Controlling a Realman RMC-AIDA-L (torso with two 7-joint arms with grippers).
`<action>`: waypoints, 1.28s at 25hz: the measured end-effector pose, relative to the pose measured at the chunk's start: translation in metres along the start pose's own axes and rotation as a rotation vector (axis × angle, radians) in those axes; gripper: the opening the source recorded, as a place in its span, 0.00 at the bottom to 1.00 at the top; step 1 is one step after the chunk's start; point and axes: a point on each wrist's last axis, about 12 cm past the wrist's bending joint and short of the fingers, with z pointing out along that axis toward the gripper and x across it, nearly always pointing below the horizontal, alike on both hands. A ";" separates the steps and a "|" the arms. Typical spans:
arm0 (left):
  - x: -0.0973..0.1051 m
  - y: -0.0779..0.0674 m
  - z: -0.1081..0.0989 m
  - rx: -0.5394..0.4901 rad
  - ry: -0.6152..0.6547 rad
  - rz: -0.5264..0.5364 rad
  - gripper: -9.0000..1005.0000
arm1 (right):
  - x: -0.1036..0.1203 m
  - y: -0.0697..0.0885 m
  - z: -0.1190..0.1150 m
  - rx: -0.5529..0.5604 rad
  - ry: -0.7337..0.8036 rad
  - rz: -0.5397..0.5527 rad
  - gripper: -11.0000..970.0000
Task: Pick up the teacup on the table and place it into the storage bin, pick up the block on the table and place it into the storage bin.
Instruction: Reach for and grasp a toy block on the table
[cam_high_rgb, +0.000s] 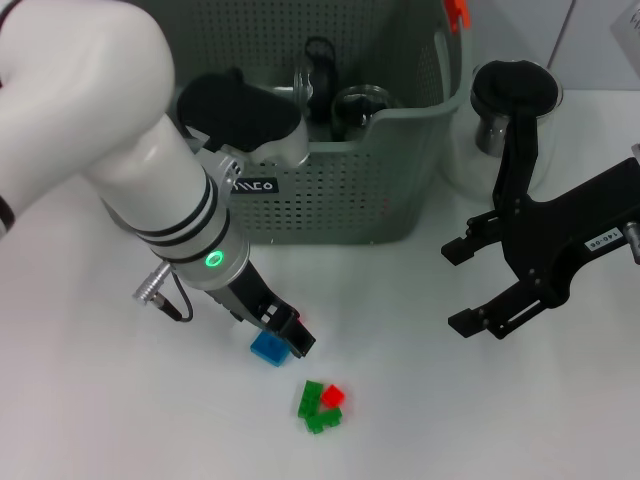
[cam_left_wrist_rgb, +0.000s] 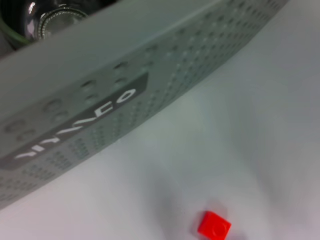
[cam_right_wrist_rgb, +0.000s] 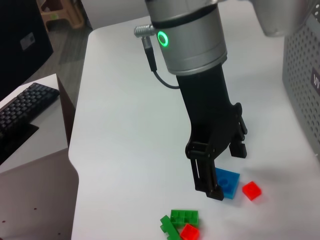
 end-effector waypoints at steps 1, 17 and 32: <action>0.000 -0.001 0.001 -0.006 0.002 0.003 0.89 | 0.000 0.000 0.000 0.001 -0.001 -0.001 0.98; -0.002 -0.009 0.004 -0.037 0.016 0.035 0.89 | 0.001 -0.002 -0.001 0.019 -0.009 -0.008 0.98; -0.004 -0.012 0.012 -0.076 0.024 0.082 0.89 | 0.001 -0.004 0.001 0.027 -0.013 -0.008 0.98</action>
